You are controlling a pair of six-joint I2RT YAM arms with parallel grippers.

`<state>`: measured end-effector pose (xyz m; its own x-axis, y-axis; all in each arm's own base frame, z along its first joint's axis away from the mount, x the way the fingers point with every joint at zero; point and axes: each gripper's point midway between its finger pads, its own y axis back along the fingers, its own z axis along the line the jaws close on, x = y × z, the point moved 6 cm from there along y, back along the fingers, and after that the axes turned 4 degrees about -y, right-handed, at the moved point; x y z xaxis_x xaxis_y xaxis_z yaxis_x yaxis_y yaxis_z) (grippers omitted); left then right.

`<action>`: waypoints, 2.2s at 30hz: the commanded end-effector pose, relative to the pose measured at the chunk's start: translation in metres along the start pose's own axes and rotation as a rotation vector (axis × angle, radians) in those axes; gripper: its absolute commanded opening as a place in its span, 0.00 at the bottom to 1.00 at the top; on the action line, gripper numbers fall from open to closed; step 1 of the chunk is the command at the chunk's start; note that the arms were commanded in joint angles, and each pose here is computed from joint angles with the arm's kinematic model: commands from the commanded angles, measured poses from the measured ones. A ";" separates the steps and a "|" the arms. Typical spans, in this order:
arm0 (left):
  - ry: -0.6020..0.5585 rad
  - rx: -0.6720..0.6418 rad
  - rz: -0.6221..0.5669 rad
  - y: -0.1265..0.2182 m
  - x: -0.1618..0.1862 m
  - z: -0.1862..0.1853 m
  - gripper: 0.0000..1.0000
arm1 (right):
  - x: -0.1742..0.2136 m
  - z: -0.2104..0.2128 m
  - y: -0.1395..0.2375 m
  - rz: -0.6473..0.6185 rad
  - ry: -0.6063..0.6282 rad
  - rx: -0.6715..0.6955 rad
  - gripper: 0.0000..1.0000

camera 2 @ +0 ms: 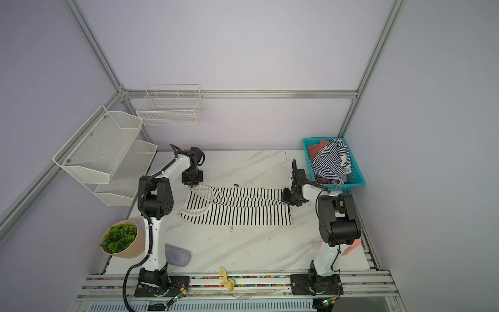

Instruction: Fold and stack the tank tops

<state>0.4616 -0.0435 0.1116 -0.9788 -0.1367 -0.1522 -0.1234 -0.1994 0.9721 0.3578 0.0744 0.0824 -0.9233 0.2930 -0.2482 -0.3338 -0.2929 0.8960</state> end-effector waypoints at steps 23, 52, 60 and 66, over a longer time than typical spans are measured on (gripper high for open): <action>0.127 -0.007 -0.085 0.006 0.032 0.036 0.16 | 0.019 -0.020 -0.023 0.081 -0.018 0.066 0.00; 0.217 0.211 -0.295 0.096 0.021 0.047 0.34 | -0.016 0.011 0.029 -0.064 -0.005 -0.004 0.35; 0.089 0.382 -0.291 0.116 0.040 -0.014 0.38 | -0.039 0.030 0.058 -0.149 0.011 -0.038 0.47; 0.021 0.420 -0.160 0.074 0.054 -0.059 0.36 | -0.037 0.050 0.039 -0.109 0.052 -0.095 0.30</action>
<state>0.4133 -0.1130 0.1925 -0.9124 -0.1534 -0.3795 -0.4008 0.1463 0.9044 0.3881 0.0825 0.1521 -0.8649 0.3152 -0.3906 -0.4831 -0.3118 0.8182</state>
